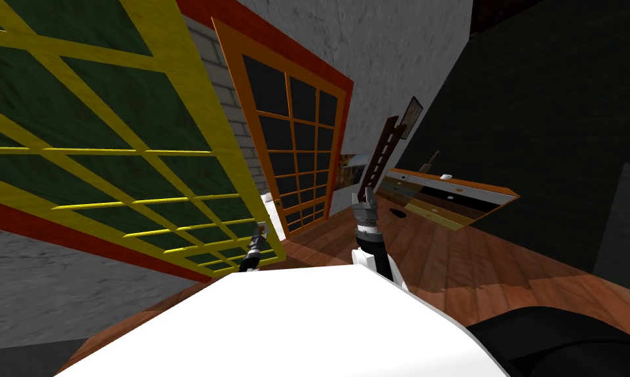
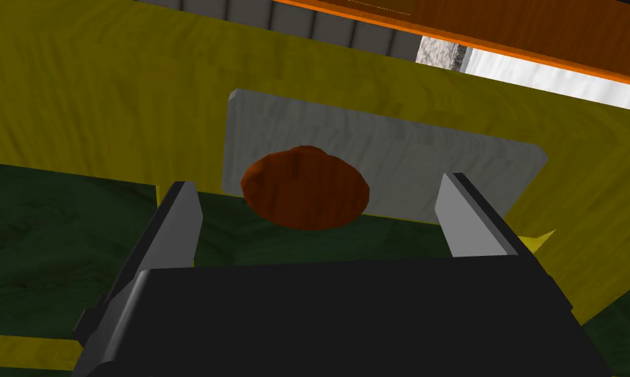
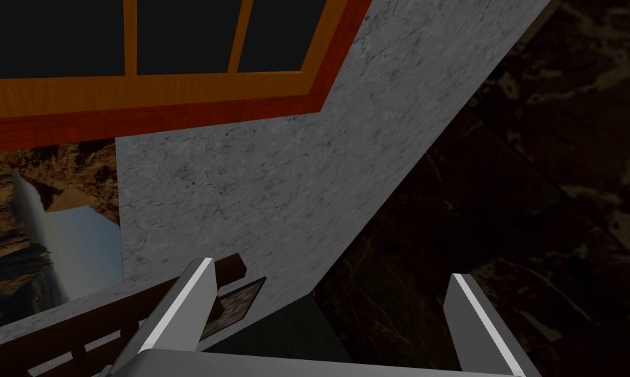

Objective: Pull the door open

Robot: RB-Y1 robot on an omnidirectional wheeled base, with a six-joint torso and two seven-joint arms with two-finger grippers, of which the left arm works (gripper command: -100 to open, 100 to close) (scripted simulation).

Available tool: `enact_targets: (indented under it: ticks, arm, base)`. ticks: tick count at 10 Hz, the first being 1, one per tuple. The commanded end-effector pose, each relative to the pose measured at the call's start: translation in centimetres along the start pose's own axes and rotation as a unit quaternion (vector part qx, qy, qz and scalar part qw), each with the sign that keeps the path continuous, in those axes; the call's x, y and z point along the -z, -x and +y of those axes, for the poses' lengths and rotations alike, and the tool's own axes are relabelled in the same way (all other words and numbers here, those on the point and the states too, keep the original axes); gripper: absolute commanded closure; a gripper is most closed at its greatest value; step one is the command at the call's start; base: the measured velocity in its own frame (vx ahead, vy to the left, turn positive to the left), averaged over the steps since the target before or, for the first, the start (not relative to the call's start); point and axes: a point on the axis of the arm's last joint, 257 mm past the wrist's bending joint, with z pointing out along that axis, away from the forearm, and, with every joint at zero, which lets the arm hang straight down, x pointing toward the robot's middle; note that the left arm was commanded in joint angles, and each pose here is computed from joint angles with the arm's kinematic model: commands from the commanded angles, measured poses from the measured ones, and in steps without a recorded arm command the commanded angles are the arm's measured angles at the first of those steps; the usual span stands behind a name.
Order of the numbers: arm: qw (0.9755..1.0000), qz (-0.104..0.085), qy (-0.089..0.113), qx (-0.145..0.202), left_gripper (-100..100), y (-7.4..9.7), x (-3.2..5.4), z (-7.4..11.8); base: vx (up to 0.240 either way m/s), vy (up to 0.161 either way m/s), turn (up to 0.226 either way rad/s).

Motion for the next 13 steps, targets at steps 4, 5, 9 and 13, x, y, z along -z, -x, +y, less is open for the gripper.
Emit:
enact_targets:
  ticks: [4, 5, 9, 13]
  arm:
    - [0.9974, -0.009, -0.005, 0.071, -100, -0.13, -0.32, -0.13]
    - [0.9955, -0.012, -0.007, 0.094, -100, -0.17, -0.42, -0.16]
    - [0.9871, -0.02, -0.013, 0.159, -100, -0.3, -0.73, -0.27]
    - [0.976, -0.026, -0.018, 0.215, -100, -0.4, -0.94, -0.34]
  base:
    - [-0.067, 0.026, -0.062]
    - [-0.042, 0.024, -0.054]
    - [-0.054, 0.031, -0.066]
    - [-0.055, 0.024, -0.056]
